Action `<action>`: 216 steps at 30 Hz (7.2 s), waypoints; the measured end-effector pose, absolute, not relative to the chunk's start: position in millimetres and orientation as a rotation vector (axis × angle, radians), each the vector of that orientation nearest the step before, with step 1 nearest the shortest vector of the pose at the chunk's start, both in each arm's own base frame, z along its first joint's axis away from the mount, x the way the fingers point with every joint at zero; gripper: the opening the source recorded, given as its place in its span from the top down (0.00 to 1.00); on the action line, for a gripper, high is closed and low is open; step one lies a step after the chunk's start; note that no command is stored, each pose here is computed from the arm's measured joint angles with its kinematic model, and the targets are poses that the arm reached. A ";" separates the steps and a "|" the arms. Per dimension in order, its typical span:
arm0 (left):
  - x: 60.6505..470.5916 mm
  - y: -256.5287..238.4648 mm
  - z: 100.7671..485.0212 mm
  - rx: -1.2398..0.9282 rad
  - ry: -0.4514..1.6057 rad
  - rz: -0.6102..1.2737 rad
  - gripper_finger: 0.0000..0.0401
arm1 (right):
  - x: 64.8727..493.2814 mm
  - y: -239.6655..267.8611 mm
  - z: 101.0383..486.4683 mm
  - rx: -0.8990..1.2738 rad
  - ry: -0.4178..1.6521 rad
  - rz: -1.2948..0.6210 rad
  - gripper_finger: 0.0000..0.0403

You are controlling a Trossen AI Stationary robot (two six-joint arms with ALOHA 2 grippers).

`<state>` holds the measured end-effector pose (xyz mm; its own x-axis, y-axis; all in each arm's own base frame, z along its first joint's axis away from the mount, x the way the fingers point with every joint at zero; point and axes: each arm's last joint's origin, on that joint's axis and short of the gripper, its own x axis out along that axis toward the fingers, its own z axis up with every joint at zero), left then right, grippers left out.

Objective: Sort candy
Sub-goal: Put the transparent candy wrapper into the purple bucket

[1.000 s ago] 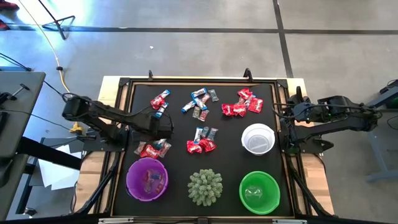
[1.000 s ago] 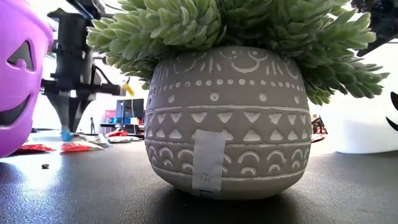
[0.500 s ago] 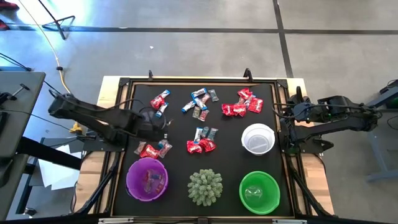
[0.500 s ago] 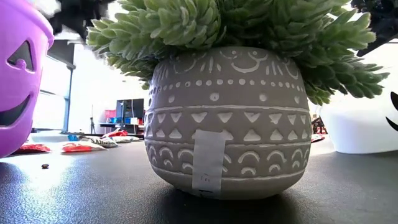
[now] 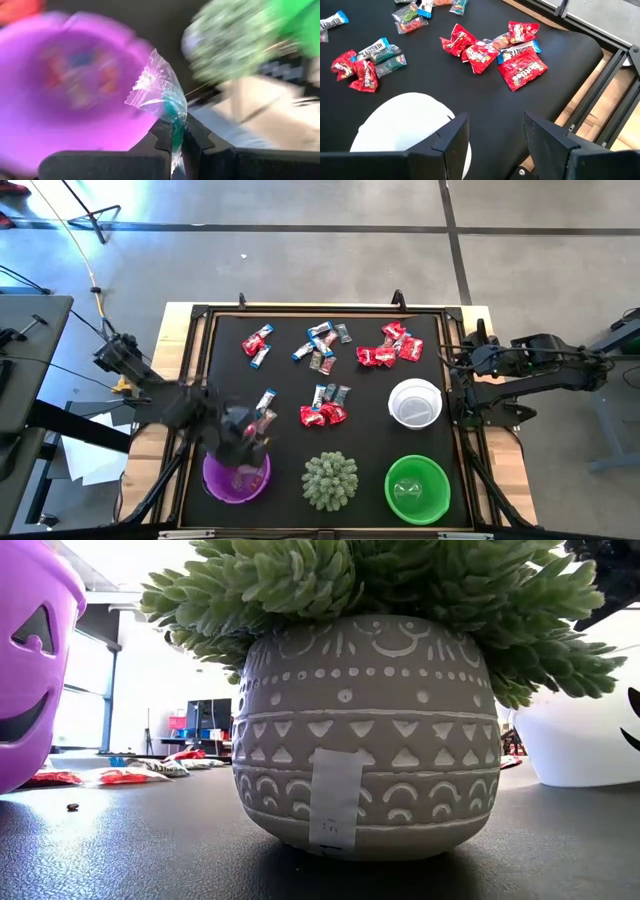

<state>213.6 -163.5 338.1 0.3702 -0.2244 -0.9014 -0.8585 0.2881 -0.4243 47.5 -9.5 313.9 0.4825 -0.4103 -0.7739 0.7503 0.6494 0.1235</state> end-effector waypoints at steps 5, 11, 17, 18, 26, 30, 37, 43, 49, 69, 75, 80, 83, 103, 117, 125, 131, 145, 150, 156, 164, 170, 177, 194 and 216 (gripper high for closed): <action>200.4 -186.3 315.4 -1.083 1.268 0.709 0.98 | 47.5 -9.5 313.9 0.521 0.771 -0.758 0.55; 199.8 -197.8 305.7 -0.947 1.312 0.648 0.91 | 47.6 -9.0 313.7 0.570 0.764 -0.764 0.55; 199.3 -198.4 303.1 -0.827 1.353 0.577 0.81 | 47.6 -8.7 313.6 0.599 0.761 -0.767 0.55; 199.7 -197.6 303.0 -0.819 1.353 0.576 0.79 | 47.6 -8.7 313.6 0.600 0.761 -0.766 0.55; 200.9 -181.7 314.5 -0.704 1.259 0.499 0.75 | 47.7 -8.6 313.6 0.640 0.748 -0.782 0.55; 206.0 -164.3 321.8 -0.662 1.183 0.510 0.76 | 47.7 -8.6 313.6 0.639 0.749 -0.781 0.55; 227.2 -128.0 325.3 -0.632 1.100 0.590 0.76 | 47.7 -8.2 313.4 0.624 0.766 -0.760 0.55; 252.0 -89.4 317.8 -0.675 1.093 0.697 0.76 | 47.4 -8.2 313.2 0.586 0.784 -0.741 0.55; 268.0 -60.6 294.8 -0.704 1.179 0.755 0.76 | 46.3 -8.3 312.6 0.524 0.817 -0.718 0.55; 298.2 -61.5 192.8 -0.743 1.548 0.802 0.76 | 42.9 -8.5 310.8 0.386 0.897 -0.669 0.55; 303.3 -61.5 176.4 -0.687 1.600 0.803 0.76 | 42.9 -8.5 310.8 0.386 0.897 -0.669 0.55; 306.6 -60.5 162.8 -0.629 1.647 0.797 0.76 | 42.9 -8.5 310.8 0.390 0.896 -0.671 0.55; 308.6 -57.3 154.0 -0.598 1.670 0.813 0.76 | 42.9 -8.5 310.8 0.399 0.892 -0.676 0.55; 306.8 -46.5 123.4 -0.606 1.672 0.844 0.86 | 43.2 -7.4 310.4 0.465 0.897 -0.664 0.55; 328.2 -50.7 163.7 -0.499 1.636 0.862 0.98 | 43.4 -7.4 310.5 0.507 0.881 -0.686 0.55; 336.0 -59.7 214.4 -0.428 1.573 0.875 0.99 | 43.5 -7.4 310.6 0.515 0.877 -0.689 0.55; 327.8 -66.2 270.2 -0.447 1.437 0.919 0.99 | 43.5 -7.4 310.6 0.553 0.863 -0.709 0.55; 270.3 -148.9 374.0 -0.866 1.288 0.614 0.99 | 43.6 -7.0 310.5 0.655 0.837 -0.748 0.55; 248.8 -179.8 372.4 -0.850 1.340 0.601 0.98 | 43.6 -6.9 310.5 0.659 0.837 -0.748 0.55; 237.0 -194.4 358.2 -0.779 1.385 0.611 0.92 | 43.6 -6.8 310.4 0.661 0.839 -0.746 0.55; 232.3 -198.9 346.8 -0.680 1.443 0.571 0.79 | 43.6 -6.9 310.4 0.681 0.831 -0.758 0.55; 238.7 -189.9 338.1 -0.499 1.298 0.601 0.75 | 43.4 -7.9 310.8 0.689 0.796 -0.800 0.55; 246.1 -172.5 311.8 -0.400 1.258 0.740 0.83 | 43.4 -8.0 310.8 0.700 0.791 -0.808 0.55; 226.9 -139.6 261.8 -0.424 1.367 1.004 0.95 | 43.3 -8.6 311.0 0.705 0.770 -0.833 0.55; 203.0 -188.1 270.6 -0.631 1.169 0.859 0.95 | 43.0 -9.0 311.0 0.734 0.749 -0.862 0.55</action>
<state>203.0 -188.1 270.6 0.1501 0.2449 -0.9579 -0.8407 0.5414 0.0067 43.0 -9.0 311.0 0.4421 -0.3853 -0.8100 0.8557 0.4520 0.2520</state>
